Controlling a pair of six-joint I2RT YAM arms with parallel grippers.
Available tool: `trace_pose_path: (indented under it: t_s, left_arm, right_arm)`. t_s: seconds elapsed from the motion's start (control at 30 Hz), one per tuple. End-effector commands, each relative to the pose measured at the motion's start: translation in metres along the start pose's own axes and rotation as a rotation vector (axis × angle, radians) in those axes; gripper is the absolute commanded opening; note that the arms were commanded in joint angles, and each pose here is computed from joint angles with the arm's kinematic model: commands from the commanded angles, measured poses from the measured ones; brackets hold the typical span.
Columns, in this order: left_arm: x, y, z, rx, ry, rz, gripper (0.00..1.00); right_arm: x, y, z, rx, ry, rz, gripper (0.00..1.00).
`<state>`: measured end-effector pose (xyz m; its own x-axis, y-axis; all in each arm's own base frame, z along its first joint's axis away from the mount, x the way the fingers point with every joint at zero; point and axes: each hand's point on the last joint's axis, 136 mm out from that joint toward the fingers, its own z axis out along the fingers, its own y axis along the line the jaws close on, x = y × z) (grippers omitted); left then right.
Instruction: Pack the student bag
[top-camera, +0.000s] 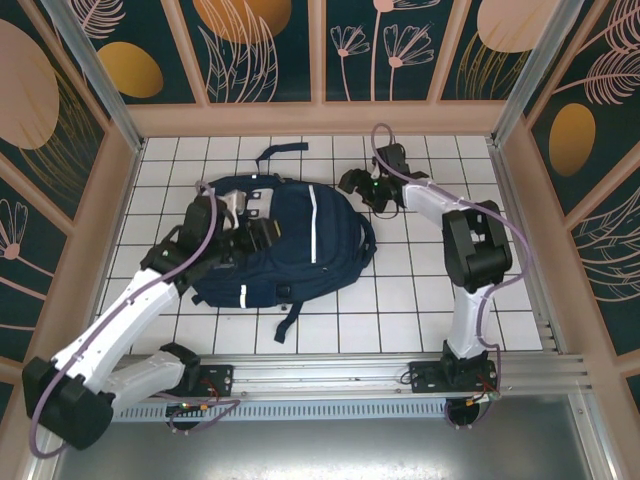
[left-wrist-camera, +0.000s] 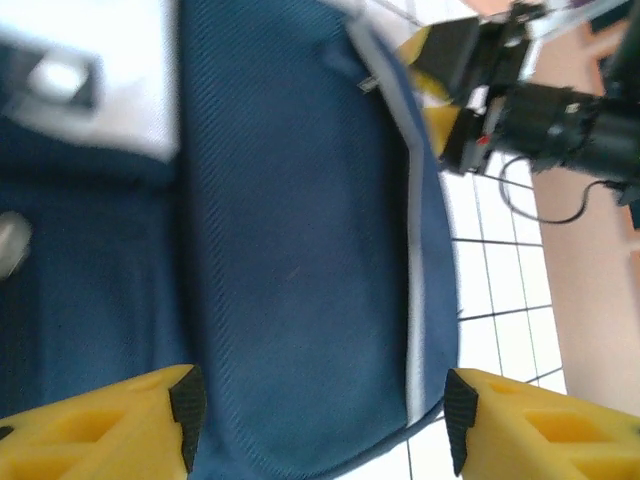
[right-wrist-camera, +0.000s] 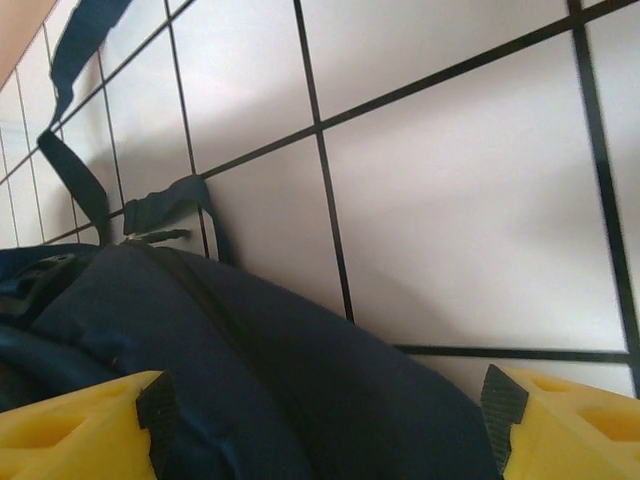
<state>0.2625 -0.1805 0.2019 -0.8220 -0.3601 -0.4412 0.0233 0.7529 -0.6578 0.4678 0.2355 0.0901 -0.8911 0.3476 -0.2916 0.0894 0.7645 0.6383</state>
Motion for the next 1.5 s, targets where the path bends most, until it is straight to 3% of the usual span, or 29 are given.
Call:
trace_pose_path:
  t_s: [0.0, 0.07, 0.17, 0.3, 0.43, 0.53, 0.73, 0.97, 1.1, 1.23, 1.37, 1.47]
  left_arm:
    - [0.041, 0.054, -0.007, -0.159, 0.052, -0.27, 0.67]
    - [0.048, 0.069, -0.019, -0.216, 0.027, -0.331, 0.68]
    - [0.051, 0.087, -0.026, -0.284, -0.014, -0.373, 0.98]
    - [0.054, 0.105, -0.003, -0.335, -0.012, -0.358, 0.98]
    - [0.028, 0.122, 0.009, -0.465, -0.087, -0.224, 0.98]
    - [0.01, 0.12, 0.02, -0.484, -0.123, -0.16, 0.97]
    - [-0.03, 0.086, 0.062, -0.43, -0.118, -0.043, 0.97]
    - [-0.065, 0.027, 0.121, -0.254, -0.035, 0.055, 0.98]
    - [-0.062, 0.01, 0.113, -0.133, -0.059, 0.093, 0.98]
    - [-0.041, 0.025, 0.096, -0.122, -0.062, 0.139, 0.98]
    - [-0.032, 0.045, 0.072, -0.105, -0.123, 0.148, 0.99]
    - [-0.032, 0.055, 0.053, -0.093, -0.195, 0.108, 0.99]
  right_arm:
    - [0.009, 0.001, 0.013, -0.013, 0.082, -0.003, 0.76]
    - [0.012, -0.002, 0.017, -0.007, 0.085, -0.008, 0.73]
    - [0.019, -0.005, 0.017, -0.014, 0.094, -0.001, 0.68]
    - [0.034, -0.011, 0.018, -0.007, 0.106, 0.004, 0.62]
    - [0.055, -0.018, 0.016, 0.001, 0.115, 0.013, 0.59]
    - [0.07, -0.025, 0.01, -0.008, 0.119, 0.036, 0.58]
    - [0.102, -0.034, -0.005, -0.005, 0.106, 0.064, 0.55]
    - [0.12, -0.036, -0.025, 0.035, 0.064, 0.044, 0.55]
    - [0.099, -0.052, -0.054, 0.118, -0.033, 0.072, 0.58]
    - [0.079, -0.056, -0.086, 0.17, -0.123, 0.04, 0.64]
    - [0.078, -0.023, -0.108, 0.092, -0.135, -0.079, 0.69]
    - [0.093, 0.008, -0.114, -0.01, -0.071, -0.085, 0.7]
